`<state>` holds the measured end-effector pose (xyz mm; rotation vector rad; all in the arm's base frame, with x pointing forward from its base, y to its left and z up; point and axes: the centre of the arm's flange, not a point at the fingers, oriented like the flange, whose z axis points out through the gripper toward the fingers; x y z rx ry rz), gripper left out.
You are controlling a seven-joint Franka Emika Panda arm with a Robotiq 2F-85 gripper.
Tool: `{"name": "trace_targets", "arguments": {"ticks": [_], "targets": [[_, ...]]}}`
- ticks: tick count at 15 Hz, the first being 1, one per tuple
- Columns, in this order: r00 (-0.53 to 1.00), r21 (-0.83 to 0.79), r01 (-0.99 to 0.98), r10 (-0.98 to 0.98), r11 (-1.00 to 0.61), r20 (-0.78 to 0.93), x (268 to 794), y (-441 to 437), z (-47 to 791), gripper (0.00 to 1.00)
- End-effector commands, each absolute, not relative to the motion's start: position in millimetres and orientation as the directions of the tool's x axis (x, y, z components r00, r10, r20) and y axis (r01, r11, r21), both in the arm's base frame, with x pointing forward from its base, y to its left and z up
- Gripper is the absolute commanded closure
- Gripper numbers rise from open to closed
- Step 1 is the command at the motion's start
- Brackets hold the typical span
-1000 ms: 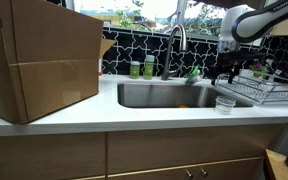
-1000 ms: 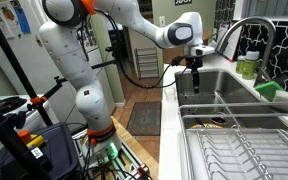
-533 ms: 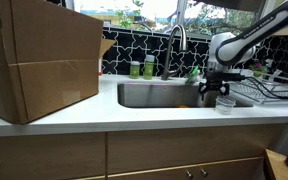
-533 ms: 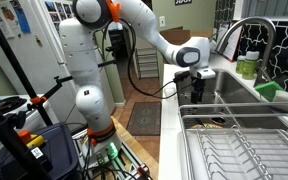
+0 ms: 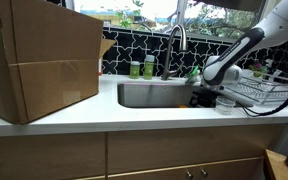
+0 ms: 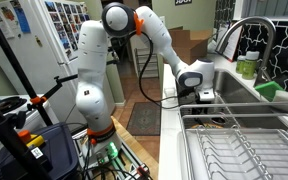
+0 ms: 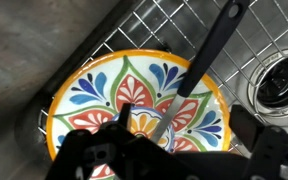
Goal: Put the fork in the utensil holder on the plate rack
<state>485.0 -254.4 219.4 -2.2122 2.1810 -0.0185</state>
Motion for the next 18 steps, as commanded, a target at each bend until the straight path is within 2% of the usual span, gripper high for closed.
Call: {"name": "trace_targets", "arguments": {"ticks": [1,10,15,16,18], "targets": [[-0.042,-0.062,-0.997,-0.998,0.045,-0.048,497,-262,187,0.00],[-0.074,-0.038,-0.996,-0.994,0.077,-0.083,506,-272,143,0.01],[-0.103,-0.042,-0.993,-0.992,0.106,-0.078,510,-282,136,0.23],[-0.104,-0.041,-0.993,-0.991,0.107,-0.079,511,-283,134,0.42],[-0.107,-0.036,-0.993,-0.991,0.110,-0.082,511,-283,130,0.43]]}}
